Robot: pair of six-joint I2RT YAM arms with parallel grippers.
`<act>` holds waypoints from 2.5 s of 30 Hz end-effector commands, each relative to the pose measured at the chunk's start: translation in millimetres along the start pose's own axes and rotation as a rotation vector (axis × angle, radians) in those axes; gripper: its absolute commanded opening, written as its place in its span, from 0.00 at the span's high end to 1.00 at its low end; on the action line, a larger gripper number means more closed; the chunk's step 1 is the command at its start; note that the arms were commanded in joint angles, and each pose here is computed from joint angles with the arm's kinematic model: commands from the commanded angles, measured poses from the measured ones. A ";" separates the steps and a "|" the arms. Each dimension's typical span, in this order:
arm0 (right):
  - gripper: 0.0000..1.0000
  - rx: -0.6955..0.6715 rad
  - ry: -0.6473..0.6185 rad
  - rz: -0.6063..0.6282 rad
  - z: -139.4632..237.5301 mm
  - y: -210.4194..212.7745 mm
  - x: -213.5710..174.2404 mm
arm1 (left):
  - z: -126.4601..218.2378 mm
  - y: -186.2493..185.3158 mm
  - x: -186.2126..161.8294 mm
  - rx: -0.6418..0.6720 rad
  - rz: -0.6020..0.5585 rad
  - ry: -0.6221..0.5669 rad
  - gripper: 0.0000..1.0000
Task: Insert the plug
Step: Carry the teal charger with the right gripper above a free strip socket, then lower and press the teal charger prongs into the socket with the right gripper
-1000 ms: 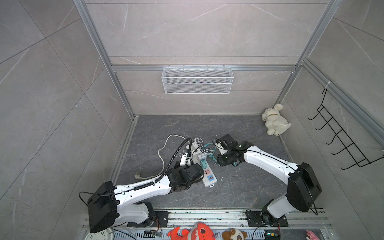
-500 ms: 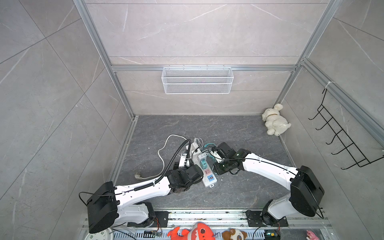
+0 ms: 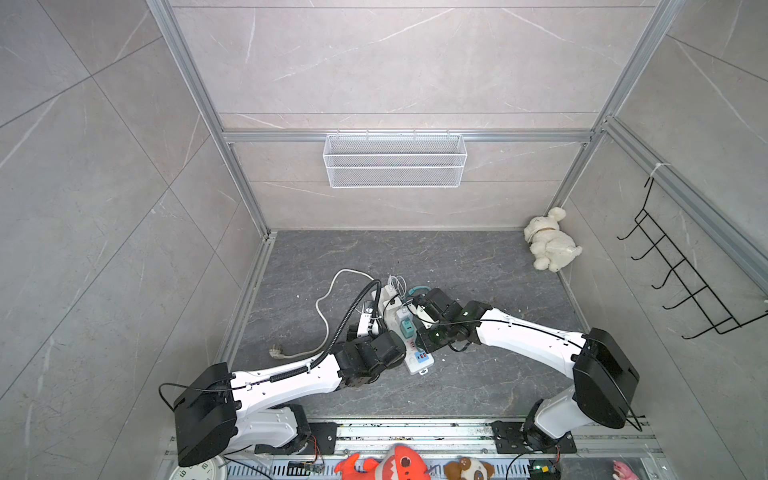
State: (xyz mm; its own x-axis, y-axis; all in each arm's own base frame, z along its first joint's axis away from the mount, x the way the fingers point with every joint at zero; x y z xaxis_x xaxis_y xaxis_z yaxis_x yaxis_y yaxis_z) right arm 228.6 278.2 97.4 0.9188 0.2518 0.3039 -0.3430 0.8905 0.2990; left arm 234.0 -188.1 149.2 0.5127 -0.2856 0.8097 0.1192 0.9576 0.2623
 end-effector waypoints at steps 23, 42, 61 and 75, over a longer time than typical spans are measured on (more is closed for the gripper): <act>0.89 -0.049 -0.121 -0.030 -3.6 12.8 27.0 | 8.2 33.8 0.2 0.077 0.152 -0.110 0.43; 0.90 -0.127 -0.114 -0.028 -16.5 4.4 21.3 | 7.9 32.6 0.3 0.068 0.150 -0.116 0.43; 0.91 -0.197 -0.089 -0.026 -24.6 -0.5 8.3 | 7.9 34.5 -1.7 0.067 0.159 -0.125 0.44; 0.92 -0.289 -0.044 -0.021 -37.8 -7.3 -9.2 | 9.4 36.4 2.8 0.069 0.181 -0.154 0.44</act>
State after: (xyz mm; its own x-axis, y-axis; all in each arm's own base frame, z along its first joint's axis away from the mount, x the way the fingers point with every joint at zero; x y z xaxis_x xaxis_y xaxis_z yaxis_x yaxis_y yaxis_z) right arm 238.4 297.6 77.2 0.8921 0.2117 0.3992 -0.2749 0.9554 0.1076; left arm 228.5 -156.1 153.6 0.4334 -0.1586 0.8871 0.0106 0.9852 0.1710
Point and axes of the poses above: each gripper's point midway between its finger pads, its own z axis back along the fingers, its own y axis along the line the jaws close on, x = y × z, the point moved 1 cm from there along z, back along the fingers, and after that the axes turned 11 degrees about -z, right-handed, at the moved point
